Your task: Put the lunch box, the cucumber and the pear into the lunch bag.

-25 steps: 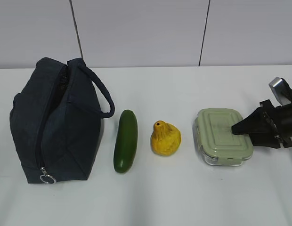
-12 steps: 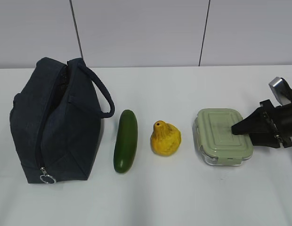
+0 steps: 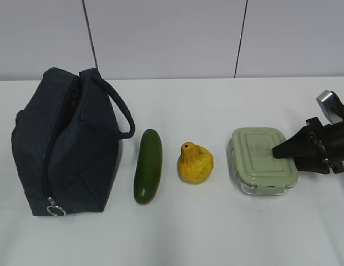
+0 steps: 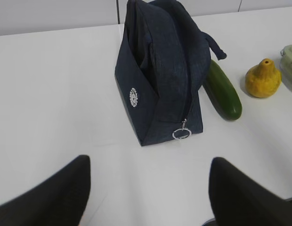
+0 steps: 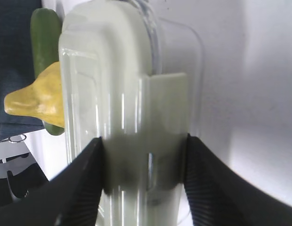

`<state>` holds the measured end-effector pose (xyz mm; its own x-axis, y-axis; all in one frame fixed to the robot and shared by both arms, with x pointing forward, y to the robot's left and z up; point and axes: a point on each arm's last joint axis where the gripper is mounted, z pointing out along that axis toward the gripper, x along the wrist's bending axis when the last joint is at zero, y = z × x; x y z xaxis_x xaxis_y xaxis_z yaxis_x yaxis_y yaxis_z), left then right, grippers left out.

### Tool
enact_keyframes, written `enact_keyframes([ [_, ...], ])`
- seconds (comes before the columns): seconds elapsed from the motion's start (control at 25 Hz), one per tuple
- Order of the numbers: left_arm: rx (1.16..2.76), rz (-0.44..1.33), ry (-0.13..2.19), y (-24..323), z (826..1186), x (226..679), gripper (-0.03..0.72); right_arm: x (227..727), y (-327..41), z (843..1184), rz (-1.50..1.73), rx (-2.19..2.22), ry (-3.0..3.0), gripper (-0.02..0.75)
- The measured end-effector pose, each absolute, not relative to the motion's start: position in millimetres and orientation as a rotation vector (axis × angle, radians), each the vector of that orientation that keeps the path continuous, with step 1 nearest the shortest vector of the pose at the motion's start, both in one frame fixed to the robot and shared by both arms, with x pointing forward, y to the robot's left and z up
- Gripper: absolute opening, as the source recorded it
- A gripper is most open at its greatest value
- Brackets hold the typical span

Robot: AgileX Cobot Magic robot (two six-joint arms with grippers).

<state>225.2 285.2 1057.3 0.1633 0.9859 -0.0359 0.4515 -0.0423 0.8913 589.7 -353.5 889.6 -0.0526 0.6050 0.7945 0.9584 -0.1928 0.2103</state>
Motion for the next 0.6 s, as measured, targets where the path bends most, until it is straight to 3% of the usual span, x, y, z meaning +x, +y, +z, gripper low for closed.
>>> enact_keyframes([
  [0.6, 1.622, 0.823, 1.406, 285.2, 1057.3, 225.2, 0.466, 590.6, -352.2, 888.1, -1.175, -1.782, -1.658, 0.386],
])
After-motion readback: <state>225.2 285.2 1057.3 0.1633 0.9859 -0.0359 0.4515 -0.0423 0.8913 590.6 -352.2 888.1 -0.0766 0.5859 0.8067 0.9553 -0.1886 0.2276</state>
